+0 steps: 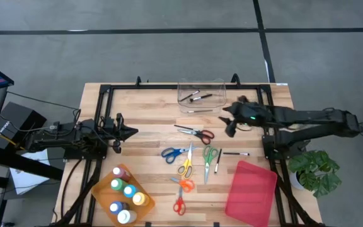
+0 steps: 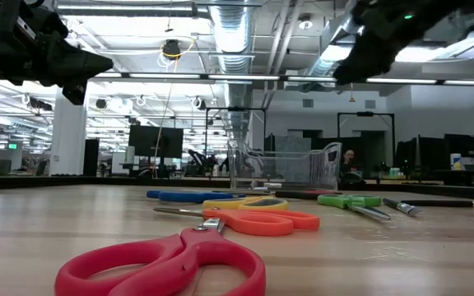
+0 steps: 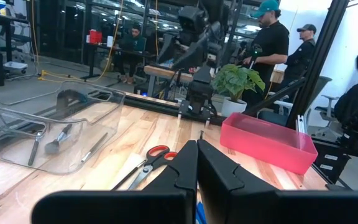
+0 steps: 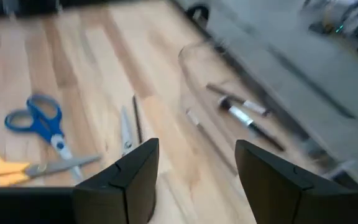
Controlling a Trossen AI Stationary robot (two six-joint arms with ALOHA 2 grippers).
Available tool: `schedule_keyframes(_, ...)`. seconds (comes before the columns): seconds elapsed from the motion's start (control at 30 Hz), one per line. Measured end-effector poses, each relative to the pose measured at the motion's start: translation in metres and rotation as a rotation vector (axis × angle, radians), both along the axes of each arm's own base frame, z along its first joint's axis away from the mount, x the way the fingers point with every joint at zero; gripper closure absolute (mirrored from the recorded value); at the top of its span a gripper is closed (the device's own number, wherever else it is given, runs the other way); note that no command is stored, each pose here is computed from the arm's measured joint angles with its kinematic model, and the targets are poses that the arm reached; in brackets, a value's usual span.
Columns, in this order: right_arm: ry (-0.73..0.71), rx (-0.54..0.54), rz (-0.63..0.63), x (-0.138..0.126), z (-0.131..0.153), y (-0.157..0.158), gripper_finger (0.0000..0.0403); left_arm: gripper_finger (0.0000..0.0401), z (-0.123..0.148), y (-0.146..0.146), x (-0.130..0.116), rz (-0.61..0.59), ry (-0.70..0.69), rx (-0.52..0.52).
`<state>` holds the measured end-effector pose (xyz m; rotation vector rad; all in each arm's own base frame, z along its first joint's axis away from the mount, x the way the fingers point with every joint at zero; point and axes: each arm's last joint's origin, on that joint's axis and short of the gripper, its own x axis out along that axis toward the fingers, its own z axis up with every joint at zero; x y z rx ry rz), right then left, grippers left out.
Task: Pick & Place Paint Supplies
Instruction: Put the eyeshadow brush into the transparent bin
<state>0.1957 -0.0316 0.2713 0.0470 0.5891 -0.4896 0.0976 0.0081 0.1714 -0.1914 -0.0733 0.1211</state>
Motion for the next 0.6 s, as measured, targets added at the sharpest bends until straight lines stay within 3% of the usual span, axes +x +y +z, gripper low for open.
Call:
schedule_keyframes(0.3, 0.386, 0.24, 0.064, 0.056, -0.043, -0.027, 0.0193, 0.0401, 0.0, 0.0, 0.0, 0.001, 0.0, 0.0)
schedule_keyframes(0.6, 0.789, 0.502, 0.053, 0.061, -0.096, -0.022, 0.0193, 0.0401, 0.0, 0.0, 0.0, 0.005, 0.0, 0.0)
